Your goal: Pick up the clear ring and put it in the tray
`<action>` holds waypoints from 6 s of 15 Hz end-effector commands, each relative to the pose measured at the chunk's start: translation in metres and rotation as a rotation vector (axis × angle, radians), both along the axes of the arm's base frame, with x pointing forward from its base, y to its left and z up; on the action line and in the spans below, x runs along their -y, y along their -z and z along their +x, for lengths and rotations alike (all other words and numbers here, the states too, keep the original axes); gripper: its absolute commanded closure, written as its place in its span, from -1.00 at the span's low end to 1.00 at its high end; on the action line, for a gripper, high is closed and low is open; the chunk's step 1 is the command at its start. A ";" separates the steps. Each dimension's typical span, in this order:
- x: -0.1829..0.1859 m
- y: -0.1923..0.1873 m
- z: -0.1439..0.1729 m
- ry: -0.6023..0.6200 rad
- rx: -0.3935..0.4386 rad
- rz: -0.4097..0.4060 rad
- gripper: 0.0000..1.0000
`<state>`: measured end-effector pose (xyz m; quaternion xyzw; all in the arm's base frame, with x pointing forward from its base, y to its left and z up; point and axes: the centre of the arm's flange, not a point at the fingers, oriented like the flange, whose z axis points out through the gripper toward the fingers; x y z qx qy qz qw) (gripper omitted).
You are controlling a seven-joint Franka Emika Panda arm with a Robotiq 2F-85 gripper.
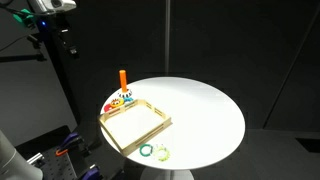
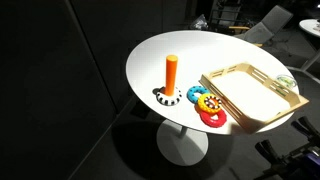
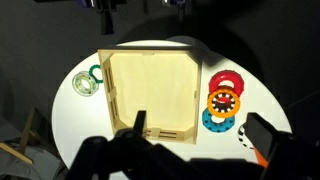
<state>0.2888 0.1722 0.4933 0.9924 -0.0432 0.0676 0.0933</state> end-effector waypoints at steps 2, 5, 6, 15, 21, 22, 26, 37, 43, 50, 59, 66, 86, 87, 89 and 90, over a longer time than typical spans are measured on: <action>0.000 -0.001 0.000 0.000 0.001 0.000 -1.00; 0.001 -0.001 0.002 0.002 0.002 0.003 -1.00; 0.003 -0.001 0.005 0.009 0.003 0.005 -1.00; 0.025 0.009 0.057 0.027 0.030 0.098 -1.00; 0.036 0.045 0.100 -0.070 -0.003 0.189 -1.00; 0.036 0.052 0.107 -0.087 -0.012 0.196 -1.00; 0.046 0.066 0.117 -0.093 -0.044 0.207 -1.00; 0.136 0.088 0.108 0.100 -0.080 0.197 -1.00; 0.219 0.104 0.090 0.249 -0.081 0.123 -1.00; 0.241 0.108 0.088 0.287 -0.088 0.114 -1.00; 0.287 0.133 0.103 0.404 -0.059 0.108 -1.00; 0.329 0.188 0.115 0.458 -0.042 0.122 -1.00; 0.385 0.252 0.123 0.585 -0.060 0.149 -1.00; 0.386 0.258 0.126 0.591 -0.062 0.144 -1.00; 0.389 0.270 0.132 0.593 -0.065 0.137 -1.00; 0.390 0.277 0.134 0.593 -0.067 0.134 -1.00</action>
